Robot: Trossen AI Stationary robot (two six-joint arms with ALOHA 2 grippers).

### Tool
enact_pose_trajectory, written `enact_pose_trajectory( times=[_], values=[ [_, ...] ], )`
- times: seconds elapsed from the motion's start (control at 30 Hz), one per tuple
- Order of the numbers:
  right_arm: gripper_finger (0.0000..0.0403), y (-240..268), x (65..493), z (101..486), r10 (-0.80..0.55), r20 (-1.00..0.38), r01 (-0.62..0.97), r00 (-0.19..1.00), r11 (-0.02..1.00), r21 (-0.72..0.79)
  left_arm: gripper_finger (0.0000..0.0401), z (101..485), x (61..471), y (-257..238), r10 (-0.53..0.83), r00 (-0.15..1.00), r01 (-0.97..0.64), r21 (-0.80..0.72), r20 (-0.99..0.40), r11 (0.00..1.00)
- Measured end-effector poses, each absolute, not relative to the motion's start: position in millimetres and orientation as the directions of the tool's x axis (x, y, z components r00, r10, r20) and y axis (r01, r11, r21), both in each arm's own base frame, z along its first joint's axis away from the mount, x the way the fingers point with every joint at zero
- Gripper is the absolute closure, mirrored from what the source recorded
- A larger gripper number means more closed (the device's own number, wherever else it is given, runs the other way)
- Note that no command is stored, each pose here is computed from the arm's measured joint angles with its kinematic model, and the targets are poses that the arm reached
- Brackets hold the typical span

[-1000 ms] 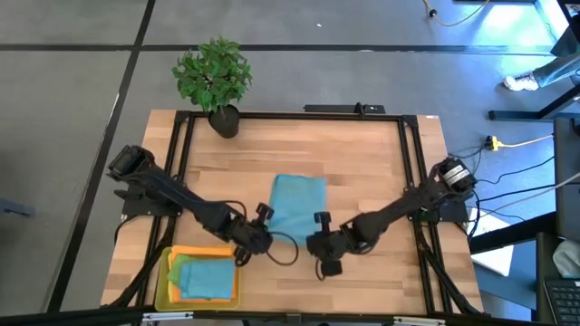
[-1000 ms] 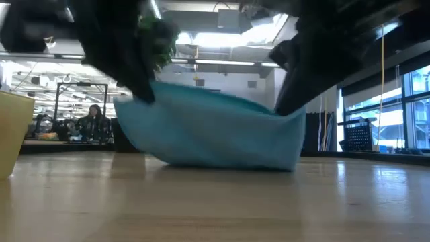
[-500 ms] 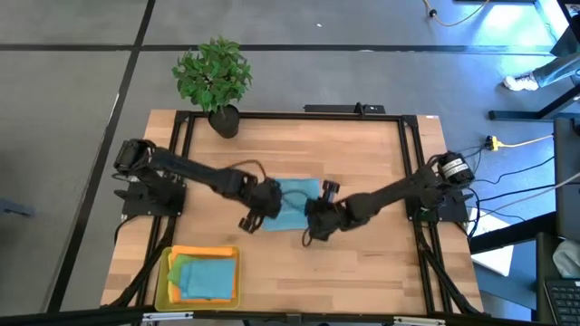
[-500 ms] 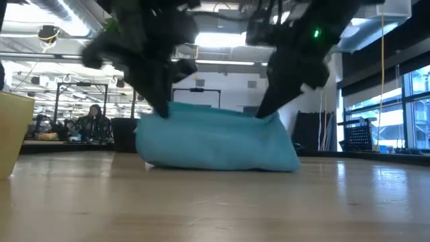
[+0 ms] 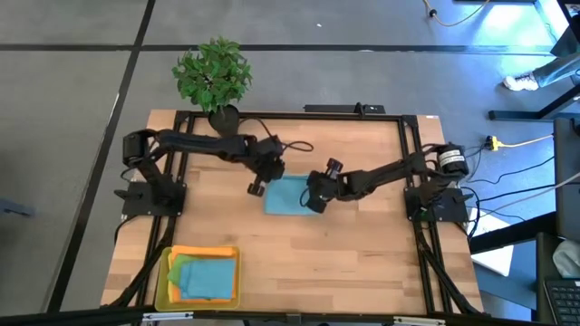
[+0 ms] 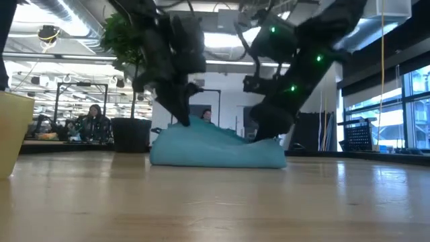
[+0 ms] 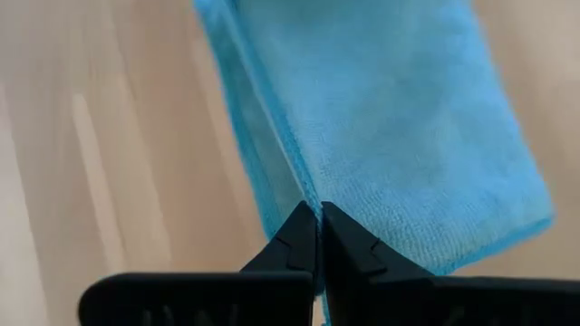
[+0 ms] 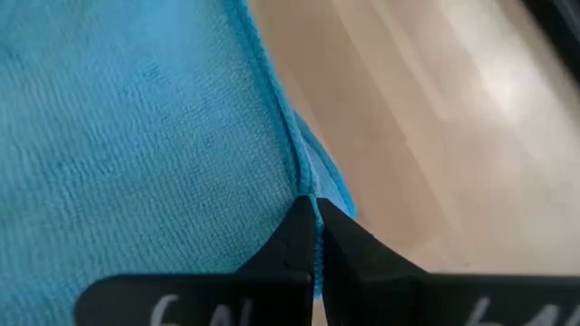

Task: Fold microfiber towels
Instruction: Fold the blue microfiber cloth

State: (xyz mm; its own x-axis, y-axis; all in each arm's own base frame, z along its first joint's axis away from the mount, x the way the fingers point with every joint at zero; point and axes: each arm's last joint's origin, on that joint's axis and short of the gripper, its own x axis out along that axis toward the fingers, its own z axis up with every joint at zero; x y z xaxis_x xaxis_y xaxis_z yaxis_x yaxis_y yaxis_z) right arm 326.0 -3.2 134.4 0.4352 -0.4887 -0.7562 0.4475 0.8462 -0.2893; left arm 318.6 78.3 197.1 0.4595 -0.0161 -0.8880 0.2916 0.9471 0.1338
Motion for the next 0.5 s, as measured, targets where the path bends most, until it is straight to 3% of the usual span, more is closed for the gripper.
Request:
enact_pose_trajectory(
  times=[0.23, 0.33, 0.5],
  values=[
    [0.0399, -27, 321, 124, -0.455, -0.76, 0.477, 0.465, 0.851, -0.218, 0.0395, 166, 322, 99, -0.051, 0.394, 0.256, 0.056, -0.918, 0.965],
    [0.0397, -30, 320, 123, -0.456, -0.766, 0.482, 0.453, 0.848, -0.22, 0.0372, 157, 321, 102, -0.013, 0.348, 0.224, 0.07, -0.937, 0.972],
    [0.0387, -32, 320, 125, -0.527, -0.73, 0.52, 0.435, 0.809, -0.275, 0.0322, 165, 322, 104, 0.032, 0.382, 0.165, 0.102, -0.924, 0.981]
  ],
)
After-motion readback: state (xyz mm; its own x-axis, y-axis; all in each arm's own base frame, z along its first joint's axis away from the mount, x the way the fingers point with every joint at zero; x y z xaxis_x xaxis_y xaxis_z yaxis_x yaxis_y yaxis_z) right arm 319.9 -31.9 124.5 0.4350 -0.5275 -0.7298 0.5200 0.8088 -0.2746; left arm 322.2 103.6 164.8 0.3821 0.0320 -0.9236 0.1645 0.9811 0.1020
